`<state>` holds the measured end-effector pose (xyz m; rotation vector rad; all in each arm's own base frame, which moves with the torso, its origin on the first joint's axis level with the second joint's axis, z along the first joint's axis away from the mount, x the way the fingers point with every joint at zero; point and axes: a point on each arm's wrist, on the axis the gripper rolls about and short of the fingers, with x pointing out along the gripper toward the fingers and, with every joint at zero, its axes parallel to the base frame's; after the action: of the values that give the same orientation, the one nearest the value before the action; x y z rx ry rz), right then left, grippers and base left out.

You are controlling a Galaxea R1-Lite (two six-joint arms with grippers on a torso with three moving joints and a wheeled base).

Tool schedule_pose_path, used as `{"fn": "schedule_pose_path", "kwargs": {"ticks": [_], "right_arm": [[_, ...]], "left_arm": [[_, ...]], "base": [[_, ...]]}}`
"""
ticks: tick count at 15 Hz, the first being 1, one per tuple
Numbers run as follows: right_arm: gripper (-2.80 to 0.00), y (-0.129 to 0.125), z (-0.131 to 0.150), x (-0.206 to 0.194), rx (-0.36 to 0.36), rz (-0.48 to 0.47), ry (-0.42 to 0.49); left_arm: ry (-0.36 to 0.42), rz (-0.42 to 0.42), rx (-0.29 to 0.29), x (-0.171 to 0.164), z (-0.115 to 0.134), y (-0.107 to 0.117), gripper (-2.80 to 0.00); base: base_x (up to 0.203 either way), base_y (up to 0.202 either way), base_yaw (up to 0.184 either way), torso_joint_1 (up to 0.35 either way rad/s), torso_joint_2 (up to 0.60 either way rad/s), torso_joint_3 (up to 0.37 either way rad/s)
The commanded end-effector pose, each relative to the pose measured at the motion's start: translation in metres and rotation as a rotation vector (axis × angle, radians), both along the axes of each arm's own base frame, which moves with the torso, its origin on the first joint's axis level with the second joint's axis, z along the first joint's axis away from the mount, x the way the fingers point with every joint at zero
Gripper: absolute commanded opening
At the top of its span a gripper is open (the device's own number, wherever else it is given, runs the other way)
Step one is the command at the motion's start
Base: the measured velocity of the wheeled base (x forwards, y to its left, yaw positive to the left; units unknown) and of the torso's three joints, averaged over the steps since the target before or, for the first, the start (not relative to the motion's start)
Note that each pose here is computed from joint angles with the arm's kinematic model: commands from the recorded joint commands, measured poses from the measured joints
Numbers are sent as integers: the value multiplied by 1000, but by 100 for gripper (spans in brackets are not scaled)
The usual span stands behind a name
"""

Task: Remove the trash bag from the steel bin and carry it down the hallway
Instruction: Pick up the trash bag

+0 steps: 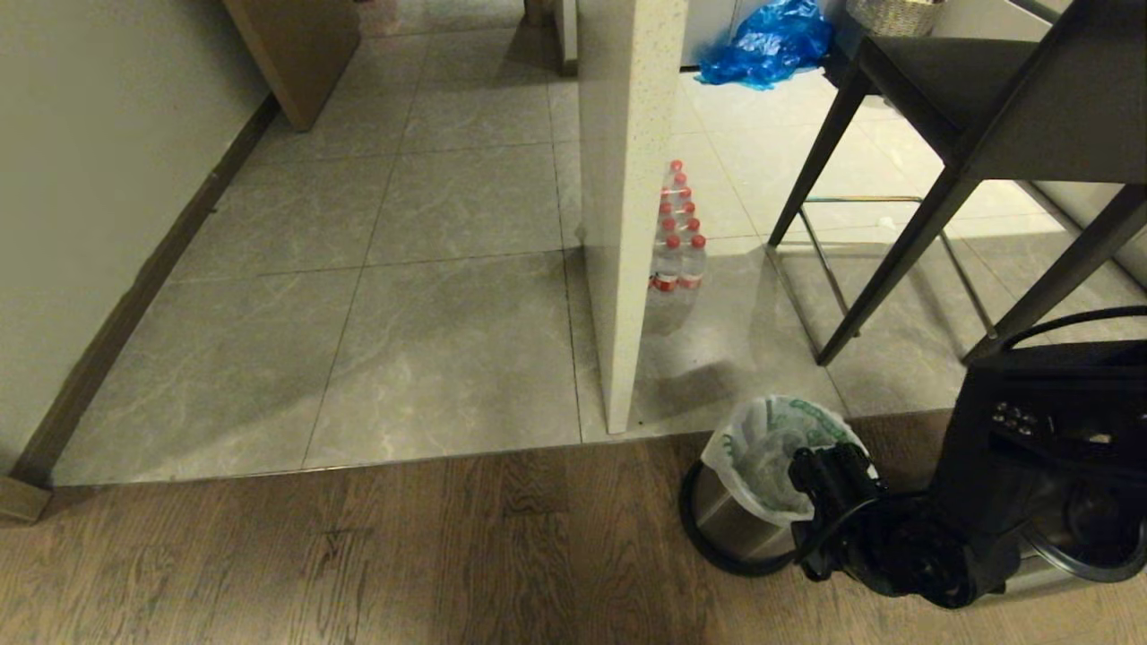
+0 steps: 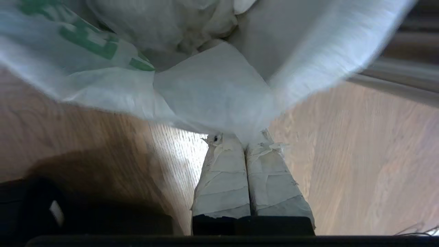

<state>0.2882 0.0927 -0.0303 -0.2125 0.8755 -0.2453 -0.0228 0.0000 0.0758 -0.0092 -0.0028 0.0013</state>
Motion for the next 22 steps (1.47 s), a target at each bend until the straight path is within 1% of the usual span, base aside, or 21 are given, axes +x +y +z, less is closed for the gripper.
{"fn": "schedule_pose_path", "kwargs": {"ticks": [1, 3, 5, 7, 9, 11, 14, 15, 18, 22], "right_arm": [[-280, 1, 31, 1, 27, -4, -83], [-280, 3, 60, 9, 51, -6, -159], [-280, 6, 82, 17, 62, -7, -200], [-280, 10, 94, 28, 60, -19, -232], [-280, 14, 100, 46, 69, -28, -272], [-280, 17, 89, 63, 61, -39, -269], [-280, 23, 53, 83, 31, -46, -215], [-280, 25, 45, 90, 24, -51, -211], [-280, 28, 38, 100, 22, -56, -219], [-280, 26, 39, 100, 27, -70, -218]], "left_arm": [[-2, 0, 0, 0, 0, 0, -280], [-2, 0, 0, 0, 0, 0, -280], [-2, 0, 0, 0, 0, 0, -280], [-2, 0, 0, 0, 0, 0, -280], [-2, 0, 0, 0, 0, 0, -280], [-2, 0, 0, 0, 0, 0, -280], [-2, 0, 0, 0, 0, 0, -280], [-2, 0, 0, 0, 0, 0, -280], [-2, 0, 0, 0, 0, 0, -280], [-2, 0, 0, 0, 0, 0, -280]], "base": [[0, 0, 0, 0, 0, 0], [0, 0, 0, 0, 0, 0], [0, 0, 0, 0, 0, 0], [0, 0, 0, 0, 0, 0], [0, 0, 0, 0, 0, 0], [0, 0, 0, 0, 0, 0], [0, 0, 0, 0, 0, 0], [0, 0, 0, 0, 0, 0], [0, 0, 0, 0, 0, 0], [0, 0, 0, 0, 0, 0]]}}
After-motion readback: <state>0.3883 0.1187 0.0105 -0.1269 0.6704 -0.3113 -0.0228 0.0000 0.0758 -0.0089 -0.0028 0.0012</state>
